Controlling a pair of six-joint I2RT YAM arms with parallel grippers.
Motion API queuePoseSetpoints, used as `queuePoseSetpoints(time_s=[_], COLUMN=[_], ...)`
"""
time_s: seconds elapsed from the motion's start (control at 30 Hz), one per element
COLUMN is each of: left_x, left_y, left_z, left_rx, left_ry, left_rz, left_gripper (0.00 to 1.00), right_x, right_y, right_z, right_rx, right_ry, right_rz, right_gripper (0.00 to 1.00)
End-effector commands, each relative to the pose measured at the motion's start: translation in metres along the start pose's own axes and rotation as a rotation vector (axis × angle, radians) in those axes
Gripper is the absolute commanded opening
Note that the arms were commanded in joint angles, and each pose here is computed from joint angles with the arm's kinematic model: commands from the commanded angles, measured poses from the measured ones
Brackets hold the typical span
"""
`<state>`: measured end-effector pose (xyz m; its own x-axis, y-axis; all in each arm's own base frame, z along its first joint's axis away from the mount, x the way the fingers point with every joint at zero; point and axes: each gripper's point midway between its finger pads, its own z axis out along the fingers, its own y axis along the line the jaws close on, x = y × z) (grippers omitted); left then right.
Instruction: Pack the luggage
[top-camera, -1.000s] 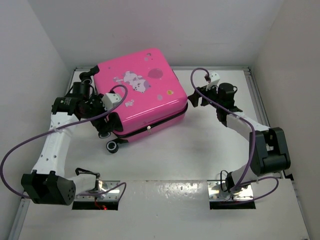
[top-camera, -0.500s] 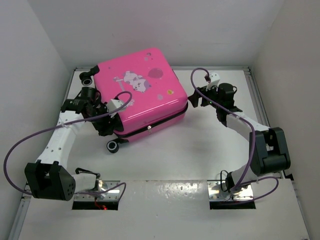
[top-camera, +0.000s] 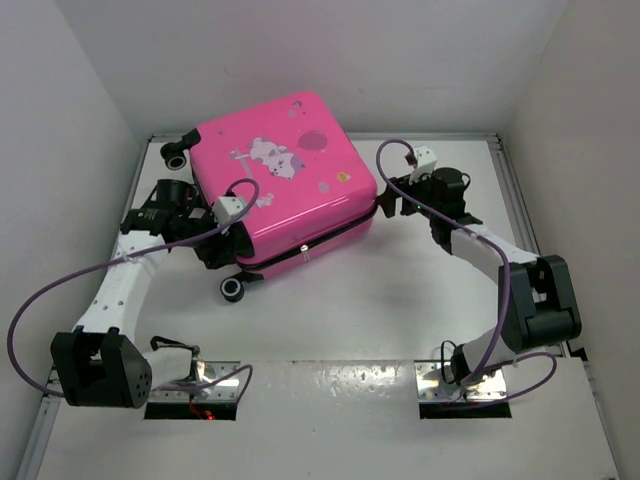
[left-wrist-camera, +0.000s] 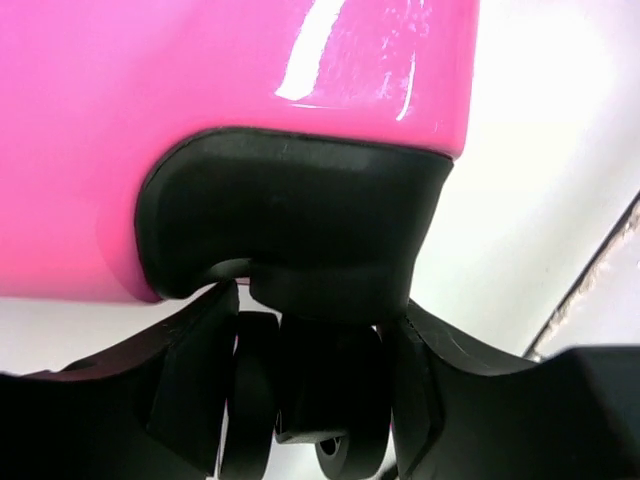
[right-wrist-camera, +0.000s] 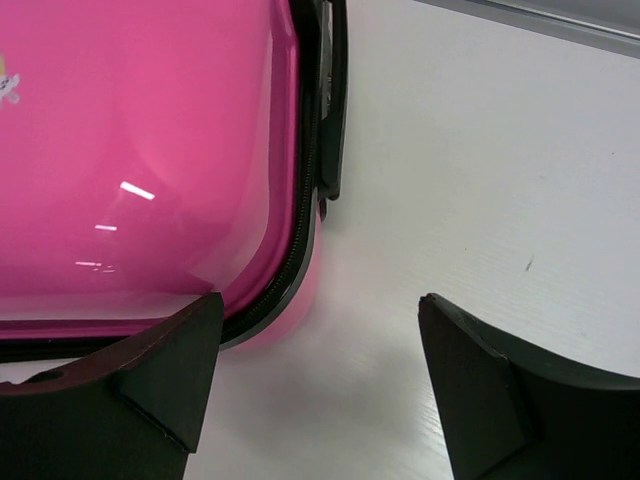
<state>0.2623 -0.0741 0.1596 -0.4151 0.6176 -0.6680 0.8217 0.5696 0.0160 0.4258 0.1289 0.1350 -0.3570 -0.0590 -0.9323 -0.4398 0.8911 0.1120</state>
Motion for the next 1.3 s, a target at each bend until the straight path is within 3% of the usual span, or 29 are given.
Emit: queuePoseSetpoints(time_s=[0.0, 0.3, 0.57, 0.8, 0.83, 0.87, 0.93, 1.07, 1.27], left_x=[-0.032, -0.062, -0.056, -0.043, -0.044, -0.038, -0.032, -0.025, -0.015], left_y=[0.034, 0.043, 0.054, 0.075, 0.073, 0.081, 0.084, 0.088, 0.096], left_z=[0.005, -0.036, -0.047, -0.051, -0.045, -0.044, -0.041, -0.028, -0.011], left_rx=[-0.08, -0.04, -0.061, -0.102, -0.1, -0.129, -0.135, -0.148, -0.176], left_ry=[-0.191, -0.479, -0.52, -0.495, -0.472, -0.437, -0.412, -0.344, -0.308], left_rz=[0.109, 0.075, 0.078, 0.044, 0.054, 0.051, 0.032, 0.009, -0.046], left_gripper=[0.0, 0.0, 0.0, 0.0, 0.02, 0.2, 0.3, 0.3, 0.22], right_x=[-0.043, -0.057, -0.065, -0.06, -0.058, -0.059, -0.057, -0.043, -0.028], right_y=[0.009, -0.004, -0.014, -0.037, -0.043, -0.043, -0.048, -0.044, -0.02], right_z=[-0.005, -0.012, -0.017, 0.003, 0.005, 0.009, 0.024, 0.052, 0.067], right_rx=[-0.008, 0.077, 0.134, 0.202, 0.216, 0.2, 0.187, 0.124, -0.02], right_ry=[-0.1, -0.108, -0.101, -0.079, -0.075, -0.075, -0.065, -0.002, 0.036], right_rz=[-0.053, -0.074, -0.084, 0.121, 0.212, 0.234, 0.274, 0.332, 0.368], right_gripper=[0.79, 0.79, 0.8, 0.8, 0.8, 0.8, 0.75, 0.55, 0.4])
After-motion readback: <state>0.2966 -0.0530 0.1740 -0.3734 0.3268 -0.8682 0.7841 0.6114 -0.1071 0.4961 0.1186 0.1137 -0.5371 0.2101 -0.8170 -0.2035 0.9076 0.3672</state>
